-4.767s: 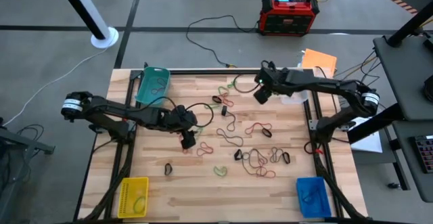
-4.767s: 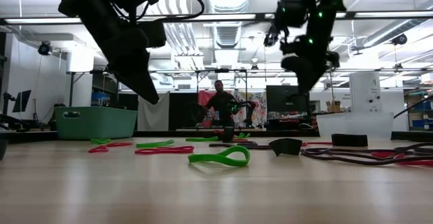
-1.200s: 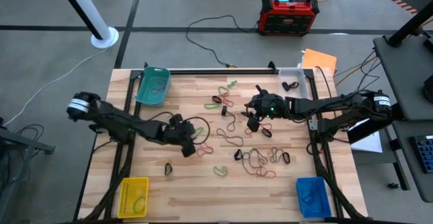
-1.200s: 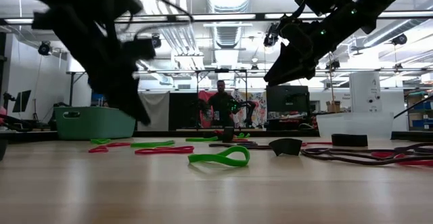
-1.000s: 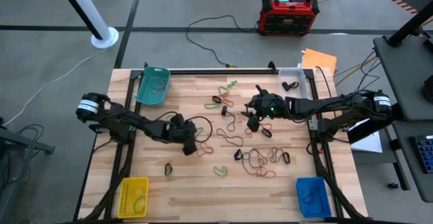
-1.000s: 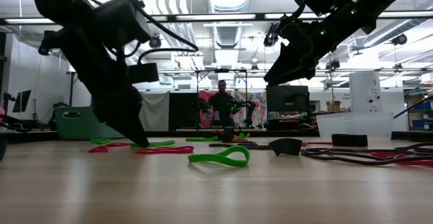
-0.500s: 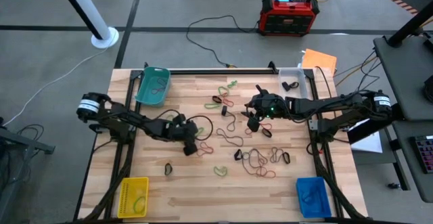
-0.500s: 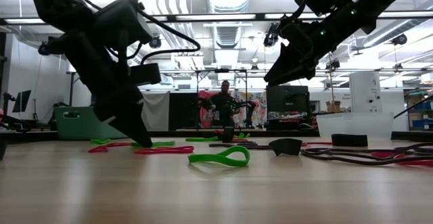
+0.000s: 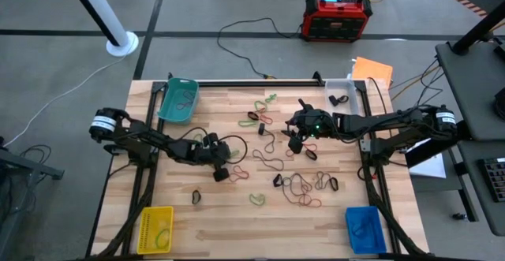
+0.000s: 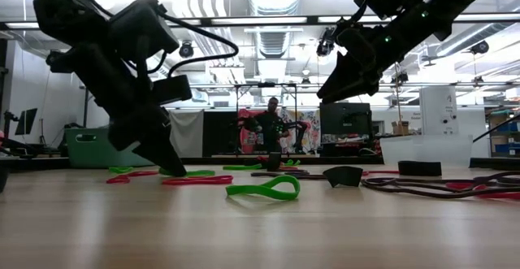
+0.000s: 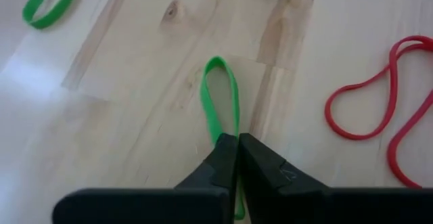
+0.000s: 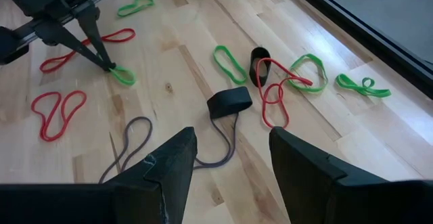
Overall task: Sort rubber bands into baskets
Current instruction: Put the green rubber band into the yellow bin
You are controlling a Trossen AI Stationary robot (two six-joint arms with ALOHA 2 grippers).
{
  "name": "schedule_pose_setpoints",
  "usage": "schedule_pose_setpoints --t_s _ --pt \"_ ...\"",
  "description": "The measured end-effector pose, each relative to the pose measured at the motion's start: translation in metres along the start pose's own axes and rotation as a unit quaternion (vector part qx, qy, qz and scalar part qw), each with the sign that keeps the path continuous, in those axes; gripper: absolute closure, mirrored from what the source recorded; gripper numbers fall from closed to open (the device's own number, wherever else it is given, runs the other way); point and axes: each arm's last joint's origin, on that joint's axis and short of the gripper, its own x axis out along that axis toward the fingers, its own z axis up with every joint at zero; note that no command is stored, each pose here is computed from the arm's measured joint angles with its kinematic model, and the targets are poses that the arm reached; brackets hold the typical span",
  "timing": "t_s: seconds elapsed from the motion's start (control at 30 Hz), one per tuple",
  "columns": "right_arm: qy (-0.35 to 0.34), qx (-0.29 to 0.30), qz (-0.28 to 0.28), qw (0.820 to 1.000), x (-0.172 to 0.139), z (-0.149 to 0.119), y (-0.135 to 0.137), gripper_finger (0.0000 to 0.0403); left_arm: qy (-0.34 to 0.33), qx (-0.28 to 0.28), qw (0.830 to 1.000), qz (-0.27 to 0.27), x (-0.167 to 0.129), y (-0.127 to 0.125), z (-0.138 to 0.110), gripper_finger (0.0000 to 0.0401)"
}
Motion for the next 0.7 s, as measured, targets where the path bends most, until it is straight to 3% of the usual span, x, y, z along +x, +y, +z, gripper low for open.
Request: schedule_pose_setpoints --t_s 0.4,0.7 --pt "0.000 0.000 0.000 1.000 0.000 0.000 0.000 0.0220 -0.059 0.020 0.998 -0.028 -0.026 -0.005 0.014 0.0401" --pt "0.001 0.000 0.000 1.000 0.000 0.000 0.000 0.0220 -0.125 0.032 0.988 -0.083 -0.062 -0.022 0.022 0.0401"
